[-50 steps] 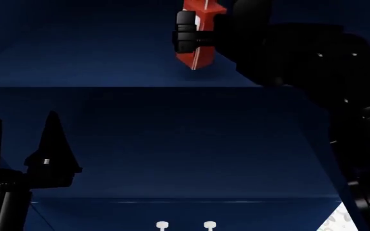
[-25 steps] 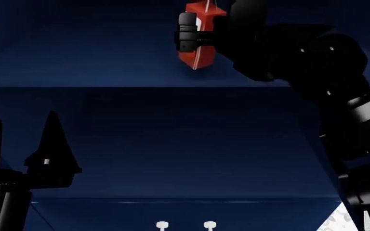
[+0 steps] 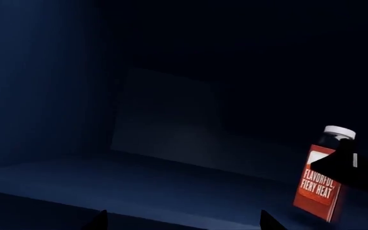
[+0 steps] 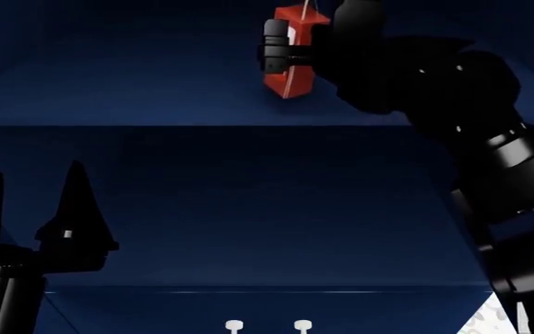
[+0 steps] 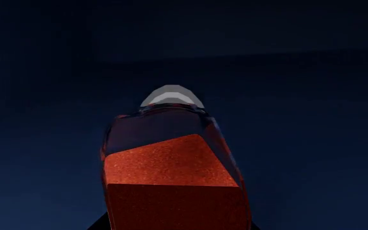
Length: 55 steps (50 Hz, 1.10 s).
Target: Pick the paprika from the counter and place it in the cabinet.
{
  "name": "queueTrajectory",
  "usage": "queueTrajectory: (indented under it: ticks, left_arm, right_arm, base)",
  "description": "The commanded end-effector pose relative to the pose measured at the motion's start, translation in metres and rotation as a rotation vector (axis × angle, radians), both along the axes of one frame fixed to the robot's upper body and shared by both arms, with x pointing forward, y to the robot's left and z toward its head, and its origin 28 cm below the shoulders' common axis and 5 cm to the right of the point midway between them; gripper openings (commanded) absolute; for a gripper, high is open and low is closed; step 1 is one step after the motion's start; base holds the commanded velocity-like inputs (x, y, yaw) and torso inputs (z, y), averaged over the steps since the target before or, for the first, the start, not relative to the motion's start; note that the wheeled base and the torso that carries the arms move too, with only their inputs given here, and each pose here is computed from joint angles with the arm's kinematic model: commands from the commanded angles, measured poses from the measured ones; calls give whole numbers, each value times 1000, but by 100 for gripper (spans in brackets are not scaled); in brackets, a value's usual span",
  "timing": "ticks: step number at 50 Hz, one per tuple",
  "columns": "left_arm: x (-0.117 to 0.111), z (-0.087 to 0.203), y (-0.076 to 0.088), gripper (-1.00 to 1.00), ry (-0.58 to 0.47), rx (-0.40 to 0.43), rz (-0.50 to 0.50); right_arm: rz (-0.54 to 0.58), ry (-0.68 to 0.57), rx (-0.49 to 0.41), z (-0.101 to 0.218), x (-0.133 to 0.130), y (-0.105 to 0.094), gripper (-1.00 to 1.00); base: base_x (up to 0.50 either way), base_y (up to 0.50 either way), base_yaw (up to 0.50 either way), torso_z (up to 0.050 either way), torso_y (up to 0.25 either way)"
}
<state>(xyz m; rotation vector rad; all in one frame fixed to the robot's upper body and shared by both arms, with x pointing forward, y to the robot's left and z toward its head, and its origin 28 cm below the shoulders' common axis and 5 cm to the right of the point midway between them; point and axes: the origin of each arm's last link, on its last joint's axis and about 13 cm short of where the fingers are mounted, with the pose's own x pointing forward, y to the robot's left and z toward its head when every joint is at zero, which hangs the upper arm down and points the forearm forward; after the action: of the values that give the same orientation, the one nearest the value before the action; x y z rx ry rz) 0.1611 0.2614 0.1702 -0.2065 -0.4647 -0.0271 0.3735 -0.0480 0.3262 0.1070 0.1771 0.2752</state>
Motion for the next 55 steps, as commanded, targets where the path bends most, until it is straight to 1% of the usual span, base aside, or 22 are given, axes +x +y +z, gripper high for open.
queueTrajectory:
  ticks: [1, 29, 34, 35, 42, 55]
  left_arm:
    - [-1, 0, 0, 100, 0, 1, -1]
    - [0, -1, -1, 100, 4, 4, -2]
    - [0, -1, -1, 100, 5, 5, -2]
    - [0, -1, -1, 100, 5, 5, -2]
    - [1, -2, -1, 100, 5, 6, -3]
    - [0, -1, -1, 100, 3, 5, -2]
  right_arm:
    - [-25, -25, -20, 2, 11, -5, -100]
    - [-55, -15, -16, 0, 22, -11, -100]
    - [-45, -5, -31, -1, 23, -11, -100]
    - [-45, 3, -37, -2, 23, -11, 100]
    - [-35, 34, -54, -7, 25, -10, 100]
    - [-33, 32, -59, -5, 23, -10, 100]
  base:
    - [0, 0, 0, 0, 0]
    - [0, 0, 0, 0, 0]
    - [0, 0, 0, 0, 0]
    - [0, 0, 0, 0, 10]
    - [0, 0, 0, 0, 0]
    - [0, 0, 0, 0, 0]
